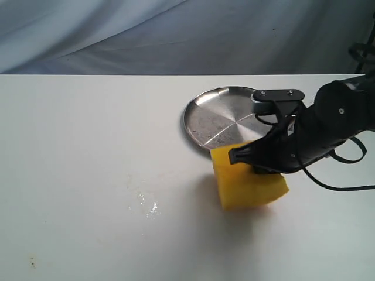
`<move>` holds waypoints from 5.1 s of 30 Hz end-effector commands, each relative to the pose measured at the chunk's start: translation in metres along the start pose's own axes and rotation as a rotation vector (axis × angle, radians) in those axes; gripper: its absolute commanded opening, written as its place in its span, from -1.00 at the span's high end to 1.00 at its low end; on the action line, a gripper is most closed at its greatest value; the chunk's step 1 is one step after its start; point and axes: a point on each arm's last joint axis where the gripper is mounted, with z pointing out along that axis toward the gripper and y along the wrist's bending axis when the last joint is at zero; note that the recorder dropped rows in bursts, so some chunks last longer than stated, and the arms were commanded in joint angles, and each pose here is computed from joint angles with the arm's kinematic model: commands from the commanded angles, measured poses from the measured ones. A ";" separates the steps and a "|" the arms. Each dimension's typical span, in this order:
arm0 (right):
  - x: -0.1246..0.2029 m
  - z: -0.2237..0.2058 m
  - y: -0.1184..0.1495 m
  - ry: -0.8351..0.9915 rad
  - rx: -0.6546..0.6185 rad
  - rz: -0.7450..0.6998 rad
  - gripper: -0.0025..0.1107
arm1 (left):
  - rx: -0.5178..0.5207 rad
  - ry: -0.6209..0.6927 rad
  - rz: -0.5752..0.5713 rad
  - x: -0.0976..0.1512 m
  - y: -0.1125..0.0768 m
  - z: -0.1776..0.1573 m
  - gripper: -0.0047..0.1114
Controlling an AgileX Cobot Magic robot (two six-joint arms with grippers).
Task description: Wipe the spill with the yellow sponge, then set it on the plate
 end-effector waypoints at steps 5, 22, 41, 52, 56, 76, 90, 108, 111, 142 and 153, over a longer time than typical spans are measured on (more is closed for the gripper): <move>-0.033 -0.025 -0.002 -0.369 -0.075 0.094 0.96 | 0.001 -0.001 0.000 0.001 0.000 0.000 0.89; -0.065 0.035 -0.053 -0.464 -0.015 0.297 0.96 | 0.001 -0.001 -0.002 0.001 0.000 0.000 0.89; -0.092 0.021 -0.045 -0.448 -0.014 0.223 -0.03 | 0.001 -0.001 -0.001 0.001 0.000 0.000 0.89; -0.036 -0.126 -0.063 -1.017 -0.048 0.204 0.17 | 0.001 -0.001 0.001 0.001 0.000 0.000 0.89; -0.017 -0.179 -0.075 -1.193 -0.007 0.198 0.39 | 0.001 -0.001 -0.002 0.001 0.000 0.000 0.89; 0.126 -0.307 -0.052 -1.634 0.143 -0.047 0.96 | 0.001 -0.001 0.000 0.001 0.000 0.000 0.89; 0.202 -0.321 -0.044 -1.697 0.186 -0.104 0.96 | 0.001 -0.001 0.000 0.001 0.000 0.000 0.89; 0.205 -0.244 -0.059 -1.316 0.203 -0.066 0.96 | 0.001 -0.001 -0.002 0.001 0.000 0.000 0.89; 0.205 -0.206 -0.066 -1.236 0.192 -0.048 0.96 | 0.001 -0.001 -0.002 0.001 0.000 0.000 0.89; 0.218 -0.132 -0.078 -1.073 0.313 -0.246 0.96 | 0.001 -0.001 -0.002 0.001 0.000 0.000 0.89; 0.218 -0.132 -0.078 -1.073 0.313 -0.246 0.96 | 0.001 -0.001 0.000 0.001 0.000 0.000 0.89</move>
